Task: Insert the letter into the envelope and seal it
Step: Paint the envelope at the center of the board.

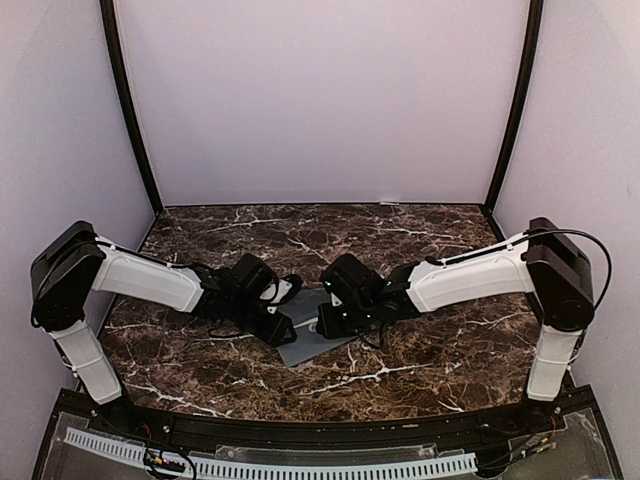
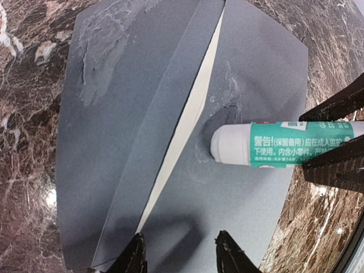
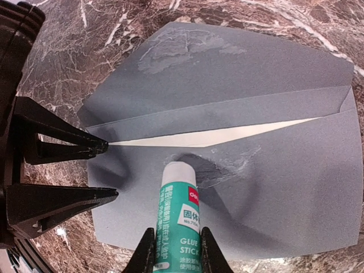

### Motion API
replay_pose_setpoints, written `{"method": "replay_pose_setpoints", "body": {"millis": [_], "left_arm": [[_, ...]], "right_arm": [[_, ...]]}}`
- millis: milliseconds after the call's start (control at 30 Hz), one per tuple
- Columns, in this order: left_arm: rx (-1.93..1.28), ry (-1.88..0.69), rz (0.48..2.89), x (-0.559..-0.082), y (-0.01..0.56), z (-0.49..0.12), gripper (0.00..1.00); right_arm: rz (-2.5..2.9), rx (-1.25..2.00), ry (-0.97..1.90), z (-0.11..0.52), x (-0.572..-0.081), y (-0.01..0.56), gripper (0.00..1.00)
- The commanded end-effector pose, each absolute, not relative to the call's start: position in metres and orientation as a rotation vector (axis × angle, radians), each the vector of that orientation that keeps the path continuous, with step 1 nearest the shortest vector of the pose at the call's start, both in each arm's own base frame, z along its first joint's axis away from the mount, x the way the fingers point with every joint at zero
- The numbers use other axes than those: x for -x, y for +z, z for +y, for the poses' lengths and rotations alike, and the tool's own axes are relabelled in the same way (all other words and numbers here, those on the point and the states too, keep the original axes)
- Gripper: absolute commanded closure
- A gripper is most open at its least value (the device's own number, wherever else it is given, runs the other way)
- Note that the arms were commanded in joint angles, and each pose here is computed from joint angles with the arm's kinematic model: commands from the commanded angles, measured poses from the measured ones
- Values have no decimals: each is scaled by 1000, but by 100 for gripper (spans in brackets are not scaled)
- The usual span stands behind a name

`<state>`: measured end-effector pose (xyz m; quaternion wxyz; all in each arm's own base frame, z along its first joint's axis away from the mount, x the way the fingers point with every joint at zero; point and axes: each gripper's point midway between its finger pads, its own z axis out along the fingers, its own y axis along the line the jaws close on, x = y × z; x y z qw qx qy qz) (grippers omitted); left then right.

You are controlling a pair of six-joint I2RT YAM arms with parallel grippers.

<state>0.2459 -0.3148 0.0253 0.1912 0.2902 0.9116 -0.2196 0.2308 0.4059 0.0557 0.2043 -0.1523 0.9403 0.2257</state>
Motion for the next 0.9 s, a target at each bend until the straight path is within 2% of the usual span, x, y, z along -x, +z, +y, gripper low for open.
{"method": "replay_pose_setpoints", "body": {"millis": [0,500,867], "left_arm": [[-846,-564,2658,-230,4,-301,58],[-850,-569,2658,-230,4,-302,58],[-852,-579,2655,-230,5,-304,58]], "right_arm": [[2649,432,632,411,-226,50,100],[2666,311,450,358,-248,47,100],[2627,429,613,400,-234,61,100]]}}
